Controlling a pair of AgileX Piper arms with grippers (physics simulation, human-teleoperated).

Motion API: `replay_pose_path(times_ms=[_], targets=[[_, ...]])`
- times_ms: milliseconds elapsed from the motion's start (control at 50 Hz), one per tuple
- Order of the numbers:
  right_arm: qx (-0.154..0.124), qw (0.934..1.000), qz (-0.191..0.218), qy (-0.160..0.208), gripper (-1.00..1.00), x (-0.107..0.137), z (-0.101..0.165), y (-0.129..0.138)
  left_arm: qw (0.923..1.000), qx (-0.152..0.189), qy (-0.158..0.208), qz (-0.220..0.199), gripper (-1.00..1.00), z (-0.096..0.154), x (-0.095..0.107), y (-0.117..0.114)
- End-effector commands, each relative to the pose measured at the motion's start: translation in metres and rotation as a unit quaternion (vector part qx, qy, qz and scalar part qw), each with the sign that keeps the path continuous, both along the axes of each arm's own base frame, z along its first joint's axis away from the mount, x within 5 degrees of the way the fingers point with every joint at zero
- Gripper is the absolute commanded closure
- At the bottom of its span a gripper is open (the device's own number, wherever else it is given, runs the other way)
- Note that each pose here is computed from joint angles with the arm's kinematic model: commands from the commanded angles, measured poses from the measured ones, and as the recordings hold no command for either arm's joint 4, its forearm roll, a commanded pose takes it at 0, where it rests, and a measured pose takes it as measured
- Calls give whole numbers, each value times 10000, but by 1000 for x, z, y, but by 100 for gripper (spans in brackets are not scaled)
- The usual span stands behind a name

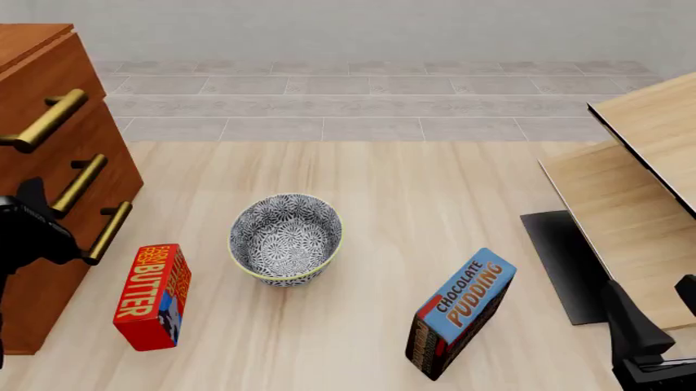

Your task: Close the top drawer of the cabinet.

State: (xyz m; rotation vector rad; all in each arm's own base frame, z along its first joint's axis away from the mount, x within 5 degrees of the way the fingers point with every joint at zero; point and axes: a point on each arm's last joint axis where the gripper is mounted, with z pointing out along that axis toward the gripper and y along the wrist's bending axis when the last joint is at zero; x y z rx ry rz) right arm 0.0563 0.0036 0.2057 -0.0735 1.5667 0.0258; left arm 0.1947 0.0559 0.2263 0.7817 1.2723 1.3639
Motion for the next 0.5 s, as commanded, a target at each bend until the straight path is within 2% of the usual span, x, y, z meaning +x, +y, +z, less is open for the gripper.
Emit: replay_pose_path(times_ms=[20,500], targets=[[-13,10000,38,5,-100,0,0,0,9995,-42,-29,316,-100,0,-5,10],[-63,9999,84,8,-100,0,0,1,9991,-14,10,431,-100,-2,-7,14]])
